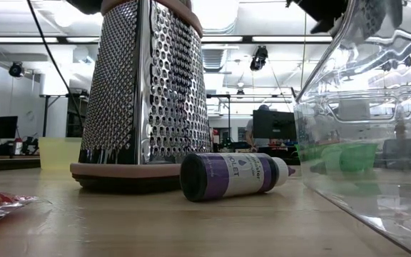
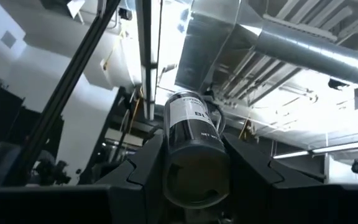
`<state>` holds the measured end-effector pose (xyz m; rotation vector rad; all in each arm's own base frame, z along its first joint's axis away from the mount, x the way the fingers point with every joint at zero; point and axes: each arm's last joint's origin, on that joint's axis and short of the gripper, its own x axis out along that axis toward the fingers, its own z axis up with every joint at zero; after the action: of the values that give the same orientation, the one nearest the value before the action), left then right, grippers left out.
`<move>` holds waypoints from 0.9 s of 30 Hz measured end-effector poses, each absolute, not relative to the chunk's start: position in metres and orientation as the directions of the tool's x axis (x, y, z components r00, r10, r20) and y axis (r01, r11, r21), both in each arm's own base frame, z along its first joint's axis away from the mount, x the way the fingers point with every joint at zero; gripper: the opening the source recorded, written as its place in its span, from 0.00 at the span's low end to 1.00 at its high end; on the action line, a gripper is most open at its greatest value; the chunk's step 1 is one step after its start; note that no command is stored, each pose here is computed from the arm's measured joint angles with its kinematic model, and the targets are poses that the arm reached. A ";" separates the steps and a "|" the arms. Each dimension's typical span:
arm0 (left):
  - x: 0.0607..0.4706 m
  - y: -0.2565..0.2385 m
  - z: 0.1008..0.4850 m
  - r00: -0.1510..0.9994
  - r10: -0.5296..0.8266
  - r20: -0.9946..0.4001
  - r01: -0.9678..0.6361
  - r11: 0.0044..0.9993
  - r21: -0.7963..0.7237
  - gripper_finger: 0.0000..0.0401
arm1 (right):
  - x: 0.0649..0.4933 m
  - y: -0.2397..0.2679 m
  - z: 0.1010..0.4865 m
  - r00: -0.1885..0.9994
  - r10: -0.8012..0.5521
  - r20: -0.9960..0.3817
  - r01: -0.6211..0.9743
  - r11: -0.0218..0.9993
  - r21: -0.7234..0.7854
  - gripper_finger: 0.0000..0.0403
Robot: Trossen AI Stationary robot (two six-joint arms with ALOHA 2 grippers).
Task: Pick & Place Food Item
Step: Put the left black food coloring into the yellow bin
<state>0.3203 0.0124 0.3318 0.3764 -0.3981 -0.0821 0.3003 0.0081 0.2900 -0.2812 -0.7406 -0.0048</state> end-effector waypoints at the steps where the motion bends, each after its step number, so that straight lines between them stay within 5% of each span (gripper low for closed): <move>1: 0.321 0.012 0.331 0.916 -0.155 0.371 0.006 0.928 0.373 0.71 | 0.301 0.008 0.291 0.737 0.097 0.669 0.105 0.961 -0.256 0.32; 27: 0.339 0.011 0.332 0.844 -0.231 0.484 0.038 0.926 0.375 0.71 | 0.300 0.008 0.288 0.744 0.102 0.660 0.090 0.964 -0.249 0.32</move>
<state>0.3386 0.0111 0.3317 0.3638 -0.5507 -0.1449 0.3000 0.0083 0.2879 -0.2743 -0.7342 0.0065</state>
